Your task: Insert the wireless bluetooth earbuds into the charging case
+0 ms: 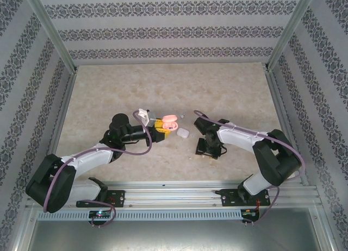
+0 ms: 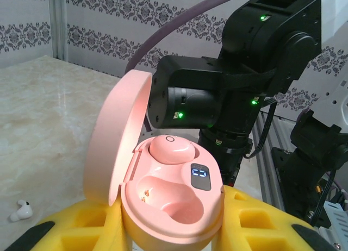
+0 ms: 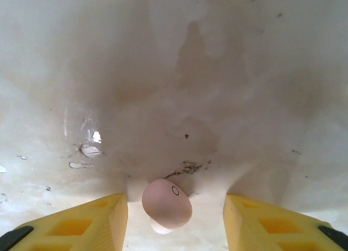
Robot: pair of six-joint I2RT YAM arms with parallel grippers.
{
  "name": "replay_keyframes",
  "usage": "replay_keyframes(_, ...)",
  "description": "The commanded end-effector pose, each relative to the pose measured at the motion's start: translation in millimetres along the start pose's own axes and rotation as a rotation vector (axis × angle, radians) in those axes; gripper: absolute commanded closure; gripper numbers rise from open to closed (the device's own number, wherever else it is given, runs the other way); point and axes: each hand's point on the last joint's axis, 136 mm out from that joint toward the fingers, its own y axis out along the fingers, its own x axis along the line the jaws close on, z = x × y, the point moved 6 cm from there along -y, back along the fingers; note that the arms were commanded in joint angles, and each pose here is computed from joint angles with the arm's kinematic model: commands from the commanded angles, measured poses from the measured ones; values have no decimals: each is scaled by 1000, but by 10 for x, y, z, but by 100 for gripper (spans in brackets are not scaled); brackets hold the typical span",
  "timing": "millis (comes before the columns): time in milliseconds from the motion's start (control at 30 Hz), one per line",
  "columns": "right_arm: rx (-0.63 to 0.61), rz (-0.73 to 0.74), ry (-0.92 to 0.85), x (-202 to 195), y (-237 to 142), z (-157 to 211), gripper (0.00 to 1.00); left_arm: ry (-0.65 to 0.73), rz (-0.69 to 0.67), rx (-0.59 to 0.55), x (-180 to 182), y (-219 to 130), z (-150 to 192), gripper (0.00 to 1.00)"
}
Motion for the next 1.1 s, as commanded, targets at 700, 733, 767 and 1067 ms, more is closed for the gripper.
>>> replay_keyframes(700,-161,7,-182,562,-419,-75,53,38,-28,16,-32,-112,2,86)
replay_keyframes(733,-166,-2,-150,545,-424,-65,54,41,-27,15,-36,-111,-3,86)
replay_keyframes(767,-170,-13,-127,526,-419,-50,54,41,-27,15,-37,-111,-2,86)
replay_keyframes(1067,-99,25,-97,480,-212,-28,59,39,-21,14,-42,-110,-9,86)
